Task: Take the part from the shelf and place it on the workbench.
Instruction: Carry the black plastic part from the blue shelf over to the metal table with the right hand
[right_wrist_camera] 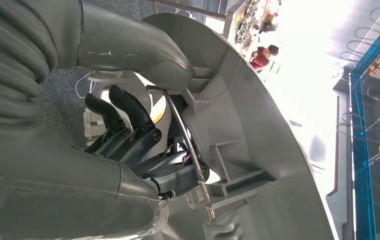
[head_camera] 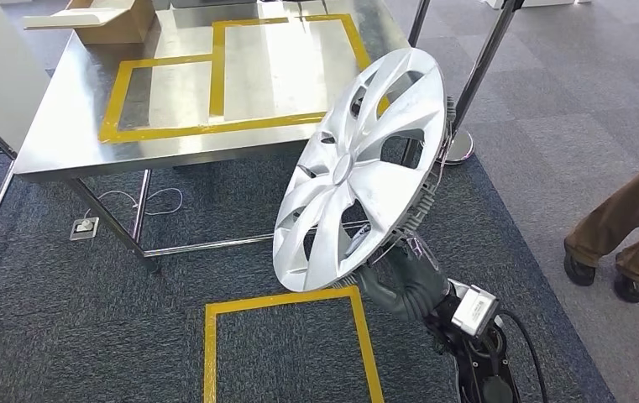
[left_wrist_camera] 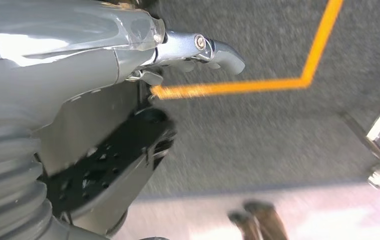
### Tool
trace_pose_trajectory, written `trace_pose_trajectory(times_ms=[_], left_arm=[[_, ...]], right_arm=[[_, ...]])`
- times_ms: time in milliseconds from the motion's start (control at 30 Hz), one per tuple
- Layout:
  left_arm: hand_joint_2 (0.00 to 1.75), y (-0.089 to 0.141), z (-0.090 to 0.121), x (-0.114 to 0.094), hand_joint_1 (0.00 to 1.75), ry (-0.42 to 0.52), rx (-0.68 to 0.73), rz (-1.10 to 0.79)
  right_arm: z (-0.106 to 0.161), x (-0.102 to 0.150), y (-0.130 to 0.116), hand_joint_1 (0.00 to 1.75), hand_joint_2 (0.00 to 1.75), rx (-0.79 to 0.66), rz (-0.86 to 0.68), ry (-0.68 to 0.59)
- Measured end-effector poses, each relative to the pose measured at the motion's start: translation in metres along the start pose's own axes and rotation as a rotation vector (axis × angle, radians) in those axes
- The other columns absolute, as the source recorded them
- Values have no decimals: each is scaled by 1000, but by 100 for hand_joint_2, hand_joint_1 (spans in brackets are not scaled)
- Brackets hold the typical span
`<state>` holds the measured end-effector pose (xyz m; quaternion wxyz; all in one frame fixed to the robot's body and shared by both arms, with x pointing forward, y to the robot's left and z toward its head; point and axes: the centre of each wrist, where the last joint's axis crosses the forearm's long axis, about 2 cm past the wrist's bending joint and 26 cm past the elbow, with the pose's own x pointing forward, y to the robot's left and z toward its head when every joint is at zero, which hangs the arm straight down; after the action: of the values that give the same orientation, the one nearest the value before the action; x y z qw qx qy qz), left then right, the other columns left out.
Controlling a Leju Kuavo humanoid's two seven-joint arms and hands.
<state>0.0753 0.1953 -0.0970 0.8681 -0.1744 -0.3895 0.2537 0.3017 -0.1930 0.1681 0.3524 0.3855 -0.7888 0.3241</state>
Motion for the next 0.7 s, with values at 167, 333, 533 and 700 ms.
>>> trace_pose_trajectory(times_ms=[167, 333, 533, 700], left_arm=[[175, 1, 2, -2, 0, -1, -6, 17], [175, 0, 1, -1, 0, -3, 1, 12], [175, 3, 0, 1, 0, 12, 73, -35], [175, 4, 2, -1, 0, 23, 85, -46]], right_arm=[[0, 0, 0, 175, 175, 1, 0, -2], [-2, 1, -2, 175, 175, 4, 4, -9], [-3, 1, -2, 175, 175, 4, 5, -12], [-3, 1, -2, 175, 175, 3, 4, -12]])
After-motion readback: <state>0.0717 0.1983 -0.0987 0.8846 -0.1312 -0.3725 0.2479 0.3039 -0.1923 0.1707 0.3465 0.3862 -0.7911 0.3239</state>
